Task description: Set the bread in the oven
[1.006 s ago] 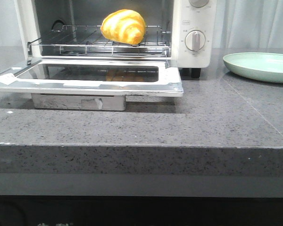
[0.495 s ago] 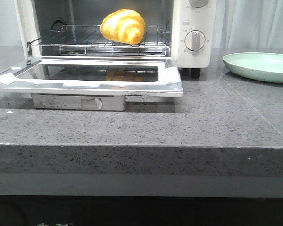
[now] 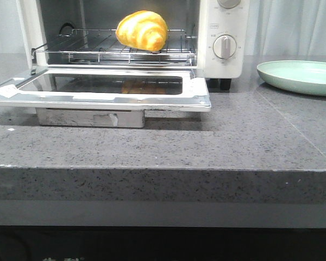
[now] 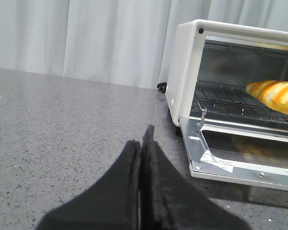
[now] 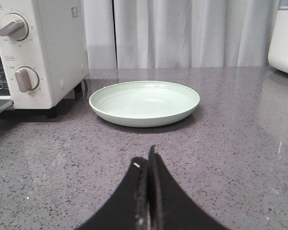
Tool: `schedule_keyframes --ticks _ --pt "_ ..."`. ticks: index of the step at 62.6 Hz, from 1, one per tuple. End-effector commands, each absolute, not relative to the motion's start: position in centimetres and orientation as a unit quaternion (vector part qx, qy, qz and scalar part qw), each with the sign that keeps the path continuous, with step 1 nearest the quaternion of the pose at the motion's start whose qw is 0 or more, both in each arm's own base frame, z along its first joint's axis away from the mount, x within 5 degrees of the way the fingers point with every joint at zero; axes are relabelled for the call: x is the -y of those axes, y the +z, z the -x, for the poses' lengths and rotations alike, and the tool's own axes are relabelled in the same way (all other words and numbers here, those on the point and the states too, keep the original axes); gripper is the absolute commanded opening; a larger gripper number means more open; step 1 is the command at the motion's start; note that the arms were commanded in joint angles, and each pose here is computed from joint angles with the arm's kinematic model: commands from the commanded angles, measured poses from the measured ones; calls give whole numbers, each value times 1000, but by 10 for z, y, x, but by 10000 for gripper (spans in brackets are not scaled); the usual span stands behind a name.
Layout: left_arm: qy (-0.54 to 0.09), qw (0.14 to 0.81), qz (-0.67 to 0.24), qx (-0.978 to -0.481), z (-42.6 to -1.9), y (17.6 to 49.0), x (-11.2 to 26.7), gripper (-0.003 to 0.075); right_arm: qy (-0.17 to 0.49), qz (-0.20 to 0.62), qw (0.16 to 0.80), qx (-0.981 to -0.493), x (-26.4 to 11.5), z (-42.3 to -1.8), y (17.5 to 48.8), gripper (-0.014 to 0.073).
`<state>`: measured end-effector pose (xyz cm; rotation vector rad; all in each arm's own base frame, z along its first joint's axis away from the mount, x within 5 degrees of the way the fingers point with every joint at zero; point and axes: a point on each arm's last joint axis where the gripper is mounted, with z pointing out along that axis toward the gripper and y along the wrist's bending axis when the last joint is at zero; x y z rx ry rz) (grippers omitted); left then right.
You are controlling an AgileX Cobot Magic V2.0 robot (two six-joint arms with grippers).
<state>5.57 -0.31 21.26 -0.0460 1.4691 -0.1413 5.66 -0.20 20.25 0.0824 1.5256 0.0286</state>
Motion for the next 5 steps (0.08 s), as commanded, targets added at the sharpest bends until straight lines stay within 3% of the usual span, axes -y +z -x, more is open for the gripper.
schedule_keyframes --ticks 1,5 --pt "-69 765 23 -641 -54 213 3 -18 7 -33 756 -653 2 -54 210 -69" --pt "-69 765 23 -641 -54 213 3 -18 7 -33 756 -653 2 -54 210 -69"
